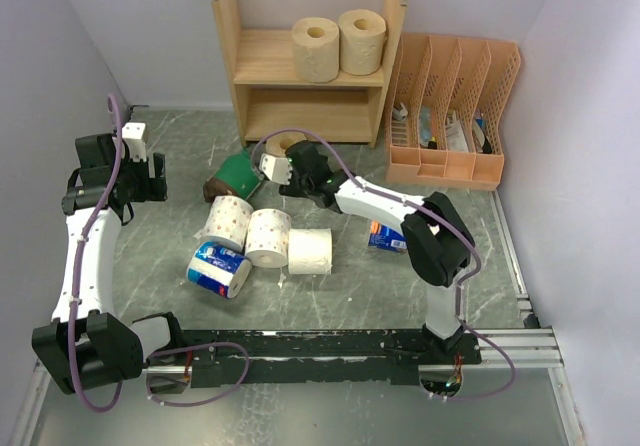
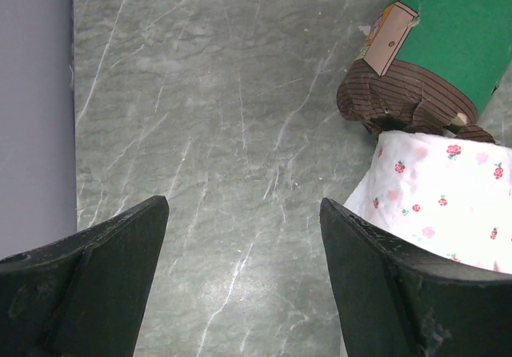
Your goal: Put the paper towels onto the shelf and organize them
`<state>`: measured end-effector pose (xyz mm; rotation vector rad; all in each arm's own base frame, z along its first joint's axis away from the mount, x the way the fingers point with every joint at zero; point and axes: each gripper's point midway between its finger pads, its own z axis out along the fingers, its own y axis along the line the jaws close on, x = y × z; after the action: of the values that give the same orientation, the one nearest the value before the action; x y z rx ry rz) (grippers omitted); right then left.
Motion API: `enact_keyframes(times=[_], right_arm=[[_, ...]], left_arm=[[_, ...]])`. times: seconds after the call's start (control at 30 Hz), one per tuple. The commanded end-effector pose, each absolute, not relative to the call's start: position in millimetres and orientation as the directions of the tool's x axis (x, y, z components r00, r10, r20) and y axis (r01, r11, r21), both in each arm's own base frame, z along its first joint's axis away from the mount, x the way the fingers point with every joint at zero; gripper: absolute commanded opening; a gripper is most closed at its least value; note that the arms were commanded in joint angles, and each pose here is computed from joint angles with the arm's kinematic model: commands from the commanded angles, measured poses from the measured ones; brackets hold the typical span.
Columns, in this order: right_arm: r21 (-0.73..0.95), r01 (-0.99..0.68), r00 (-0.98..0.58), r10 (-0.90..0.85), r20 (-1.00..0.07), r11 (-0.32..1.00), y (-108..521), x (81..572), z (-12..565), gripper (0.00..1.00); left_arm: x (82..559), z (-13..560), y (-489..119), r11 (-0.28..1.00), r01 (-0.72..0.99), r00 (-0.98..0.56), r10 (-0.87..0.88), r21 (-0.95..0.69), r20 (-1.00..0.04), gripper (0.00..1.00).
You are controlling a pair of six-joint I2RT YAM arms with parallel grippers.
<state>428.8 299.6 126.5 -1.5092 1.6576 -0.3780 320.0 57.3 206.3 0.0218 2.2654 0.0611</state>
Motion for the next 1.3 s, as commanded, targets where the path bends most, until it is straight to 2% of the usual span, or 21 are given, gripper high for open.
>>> enact_keyframes(times=[0.0,0.3,0.37,0.43,0.57,0.67,0.7,0.87,1.0,1.03,1.13,1.2,1.27], right_arm=[[-0.743,-0.642,0.166,-0.912,-0.375,0.188,323,447,130,0.60],[-0.678,-0.722,0.201,-0.896,-0.396,0.137,355,455,107,0.52],[-0.648,-0.752,0.206,-0.891,-0.405,0.120,362,452,99,0.45],[-0.633,-0.766,0.204,-0.889,-0.409,0.116,366,454,96,0.33],[-0.611,-0.786,0.209,-0.891,-0.403,0.092,369,451,87,0.22],[-0.600,-0.796,0.207,-0.897,-0.391,0.078,368,450,81,0.03],[-0.592,-0.802,0.204,-0.898,-0.390,0.074,368,448,80,0.00],[-0.593,-0.803,0.217,-0.899,-0.381,0.057,363,443,81,0.00],[-0.638,-0.766,0.238,-0.888,-0.393,0.078,359,443,104,0.00],[-0.655,-0.750,0.241,-0.886,-0.396,0.089,358,444,112,0.03],[-0.675,-0.730,0.247,-0.877,-0.411,0.111,356,442,134,0.37],[-0.682,-0.720,0.250,-0.869,-0.427,0.128,355,439,147,0.49],[-0.699,-0.702,0.265,-0.860,-0.435,0.138,354,435,160,0.66]], left_arm=[[320,210,60,0.998,-0.004,-0.623,0.045,0.061,-0.781,0.88],[321,208,59,0.998,0.001,-0.628,0.046,0.058,-0.777,0.88],[321,209,59,0.998,0.001,-0.627,0.045,0.057,-0.778,0.88],[321,208,59,0.998,0.001,-0.627,0.046,0.058,-0.777,0.88],[321,208,59,0.998,0.002,-0.627,0.047,0.058,-0.778,0.88],[321,209,58,0.998,0.005,-0.625,0.048,0.057,-0.779,0.88],[321,209,58,0.998,0.005,-0.624,0.048,0.057,-0.780,0.88],[322,210,58,0.998,0.008,-0.625,0.047,0.054,-0.779,0.88],[322,210,58,0.999,0.009,-0.625,0.045,0.051,-0.779,0.88],[322,210,57,0.999,0.011,-0.625,0.046,0.050,-0.779,0.88],[322,210,57,0.999,0.013,-0.625,0.046,0.049,-0.779,0.88],[322,210,58,0.999,0.010,-0.625,0.046,0.050,-0.779,0.88],[322,209,57,0.999,0.013,-0.627,0.046,0.048,-0.778,0.88]])
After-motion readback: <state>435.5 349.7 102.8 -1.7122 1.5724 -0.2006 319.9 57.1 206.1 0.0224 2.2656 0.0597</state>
